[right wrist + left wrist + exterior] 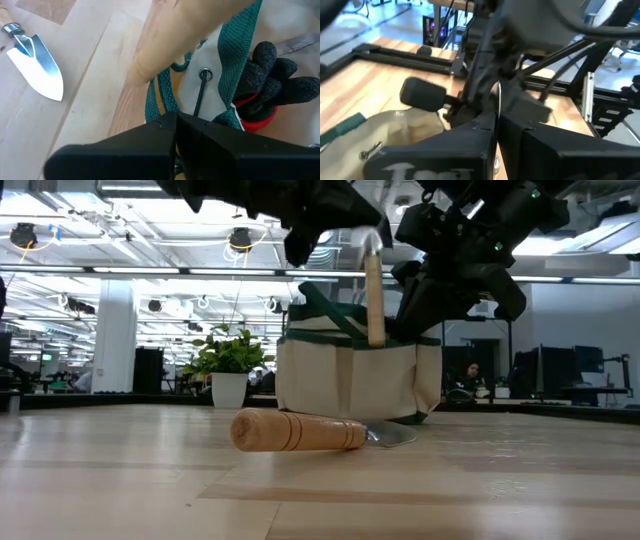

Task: Pick & Place Garden tools in Gardening bag
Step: Put the trowel into the gardening bag

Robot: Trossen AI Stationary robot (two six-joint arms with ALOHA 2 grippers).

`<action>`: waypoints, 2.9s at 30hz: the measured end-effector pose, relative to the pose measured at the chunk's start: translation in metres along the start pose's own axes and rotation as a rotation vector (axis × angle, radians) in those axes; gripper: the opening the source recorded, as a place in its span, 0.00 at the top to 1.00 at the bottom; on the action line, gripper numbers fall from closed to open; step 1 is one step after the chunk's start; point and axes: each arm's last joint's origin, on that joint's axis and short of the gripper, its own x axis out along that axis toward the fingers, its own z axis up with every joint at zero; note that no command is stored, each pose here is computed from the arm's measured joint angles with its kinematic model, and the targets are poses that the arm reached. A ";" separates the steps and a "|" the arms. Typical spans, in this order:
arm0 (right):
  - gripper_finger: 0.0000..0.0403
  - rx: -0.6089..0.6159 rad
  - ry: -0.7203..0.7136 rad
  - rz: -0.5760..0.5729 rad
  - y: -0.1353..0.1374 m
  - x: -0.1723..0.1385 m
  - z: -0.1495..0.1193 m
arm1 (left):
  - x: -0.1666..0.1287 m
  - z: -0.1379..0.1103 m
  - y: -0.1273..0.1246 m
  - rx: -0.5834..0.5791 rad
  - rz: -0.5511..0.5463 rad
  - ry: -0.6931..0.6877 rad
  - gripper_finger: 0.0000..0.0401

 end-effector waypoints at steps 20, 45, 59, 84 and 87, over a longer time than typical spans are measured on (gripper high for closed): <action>1.00 -0.001 -0.001 -0.001 0.000 0.000 0.000 | 0.003 0.003 0.007 0.048 0.080 -0.052 1.00; 1.00 0.007 0.005 -0.005 -0.003 0.000 -0.001 | 0.003 0.000 0.006 0.005 0.041 -0.022 1.00; 1.00 0.015 0.002 -0.006 -0.003 0.000 -0.001 | 0.003 0.005 0.013 0.013 0.068 -0.061 1.00; 1.00 0.018 0.004 -0.005 -0.004 0.001 -0.002 | 0.004 0.000 0.013 0.022 0.064 -0.011 1.00; 1.00 0.018 0.004 -0.005 -0.004 0.001 -0.002 | 0.004 0.000 0.017 0.028 0.084 -0.010 1.00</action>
